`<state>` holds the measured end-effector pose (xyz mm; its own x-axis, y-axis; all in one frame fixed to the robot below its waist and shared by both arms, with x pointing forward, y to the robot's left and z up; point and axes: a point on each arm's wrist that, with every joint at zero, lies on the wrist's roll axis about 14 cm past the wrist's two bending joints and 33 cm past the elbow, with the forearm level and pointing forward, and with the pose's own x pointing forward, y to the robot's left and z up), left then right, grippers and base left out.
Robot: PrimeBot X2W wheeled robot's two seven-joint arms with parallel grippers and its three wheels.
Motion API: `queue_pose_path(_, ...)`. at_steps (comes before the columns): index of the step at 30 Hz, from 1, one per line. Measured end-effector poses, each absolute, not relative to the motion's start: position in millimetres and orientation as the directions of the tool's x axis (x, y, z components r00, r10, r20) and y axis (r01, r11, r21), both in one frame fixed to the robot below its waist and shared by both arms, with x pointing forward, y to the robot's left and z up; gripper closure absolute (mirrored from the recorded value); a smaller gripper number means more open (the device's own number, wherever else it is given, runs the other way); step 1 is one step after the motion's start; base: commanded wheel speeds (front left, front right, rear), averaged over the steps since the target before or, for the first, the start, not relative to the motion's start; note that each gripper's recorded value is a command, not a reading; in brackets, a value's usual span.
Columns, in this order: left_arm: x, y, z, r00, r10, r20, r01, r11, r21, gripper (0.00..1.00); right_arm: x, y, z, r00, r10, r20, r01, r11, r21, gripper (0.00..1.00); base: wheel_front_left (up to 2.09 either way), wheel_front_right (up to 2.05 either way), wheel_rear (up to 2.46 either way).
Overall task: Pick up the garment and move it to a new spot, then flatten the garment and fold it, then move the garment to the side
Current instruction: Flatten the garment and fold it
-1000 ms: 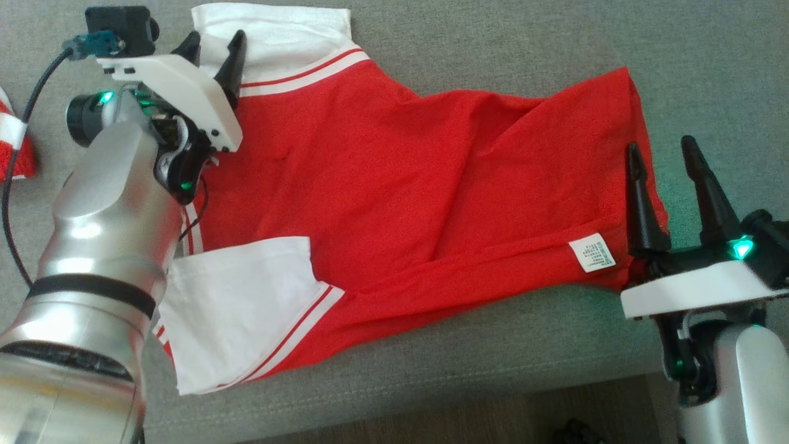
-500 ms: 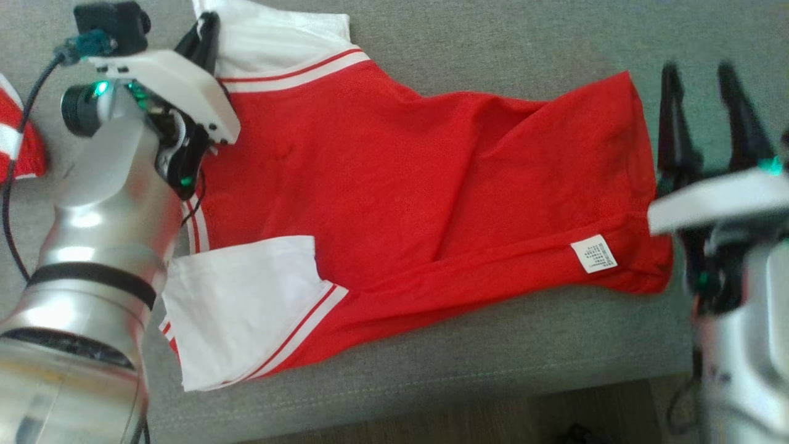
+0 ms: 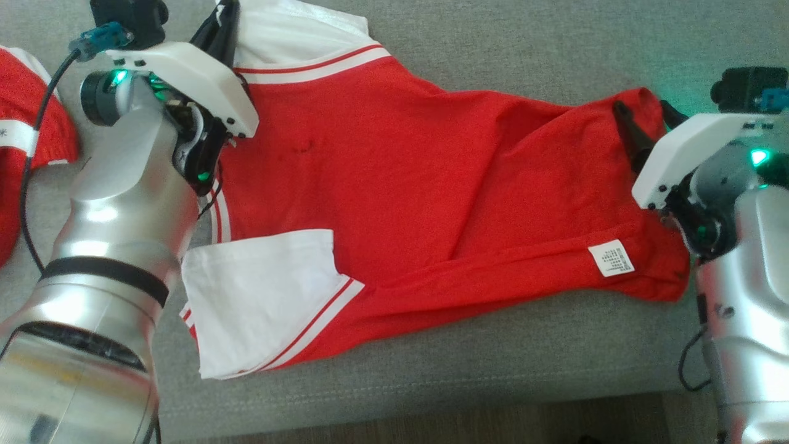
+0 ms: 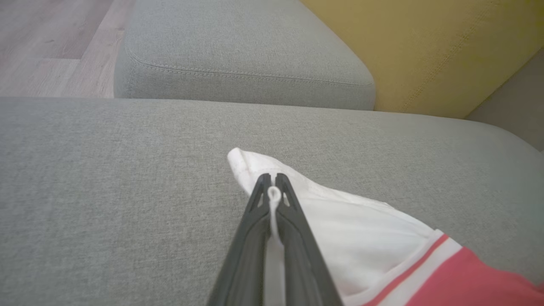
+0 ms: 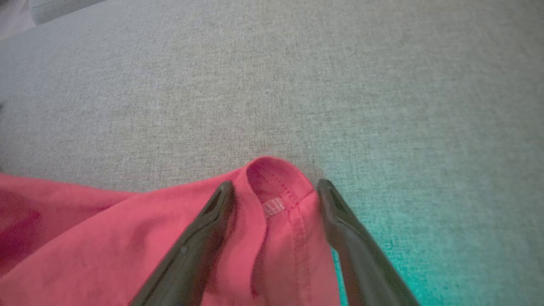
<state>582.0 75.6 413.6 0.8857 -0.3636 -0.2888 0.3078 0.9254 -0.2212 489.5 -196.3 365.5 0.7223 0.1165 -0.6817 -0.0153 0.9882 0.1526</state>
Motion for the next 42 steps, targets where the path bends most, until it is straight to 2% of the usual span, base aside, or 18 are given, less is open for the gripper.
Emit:
queue_pose_path(3,581,75,417,0.887,-0.366,-0.281,0.310,0.924,-0.225,1.00,493,-196,367,0.701,0.125,-0.702,-0.020,0.988,0.155,0.00,0.00,0.00,0.00)
queue_pose_path(4,581,76,418,0.887,-0.366,-0.280,0.309,0.923,-0.228,1.00,493,-196,367,0.695,0.126,-0.708,-0.021,0.988,0.155,0.21,0.00,0.00,0.00)
queue_pose_path(5,581,76,419,0.889,-0.366,-0.277,0.308,0.923,-0.231,1.00,492,-196,367,0.692,0.128,-0.711,-0.017,0.987,0.161,0.63,0.00,0.00,0.00)
queue_pose_path(6,581,77,420,0.890,-0.364,-0.274,0.306,0.923,-0.233,1.00,492,-195,367,0.686,0.132,-0.716,-0.012,0.985,0.171,0.63,0.00,0.00,0.00)
queue_pose_path(7,581,77,422,0.892,-0.363,-0.270,0.303,0.923,-0.237,1.00,491,-195,366,0.678,0.136,-0.722,-0.009,0.984,0.177,1.00,0.00,0.00,0.00)
queue_pose_path(12,583,80,430,0.901,-0.360,-0.241,0.302,0.921,-0.245,1.00,499,-193,375,0.716,0.138,-0.684,-0.006,0.981,0.191,1.00,0.00,0.00,0.00)
queue_pose_path(17,591,88,453,0.922,-0.344,-0.175,0.294,0.920,-0.260,1.00,526,-189,410,0.838,0.136,-0.528,-0.026,0.977,0.210,1.00,0.00,0.00,0.00)
queue_pose_path(20,592,93,464,0.933,-0.333,-0.139,0.288,0.919,-0.268,1.00,538,-184,429,0.884,0.145,-0.444,-0.039,0.970,0.239,1.00,0.00,0.00,0.00)
queue_pose_path(25,584,98,464,0.937,-0.326,-0.125,0.283,0.919,-0.275,1.00,538,-178,428,0.893,0.161,-0.420,-0.042,0.960,0.278,1.00,0.00,0.00,0.00)
queue_pose_path(31,572,101,493,0.939,-0.343,0.000,0.332,0.907,-0.259,1.00,532,-169,441,0.918,0.195,-0.346,-0.064,0.933,0.355,1.00,0.00,0.00,0.00)
queue_pose_path(36,529,103,491,0.932,-0.358,0.053,0.359,0.898,-0.256,1.00,503,-172,423,0.908,0.197,-0.370,-0.034,0.915,0.403,1.00,0.00,0.00,0.00)
queue_pose_path(42,470,114,478,0.946,-0.320,0.045,0.318,0.898,-0.306,1.00,476,-180,407,0.898,0.182,-0.401,0.012,0.900,0.436,1.00,0.00,0.00,0.00)
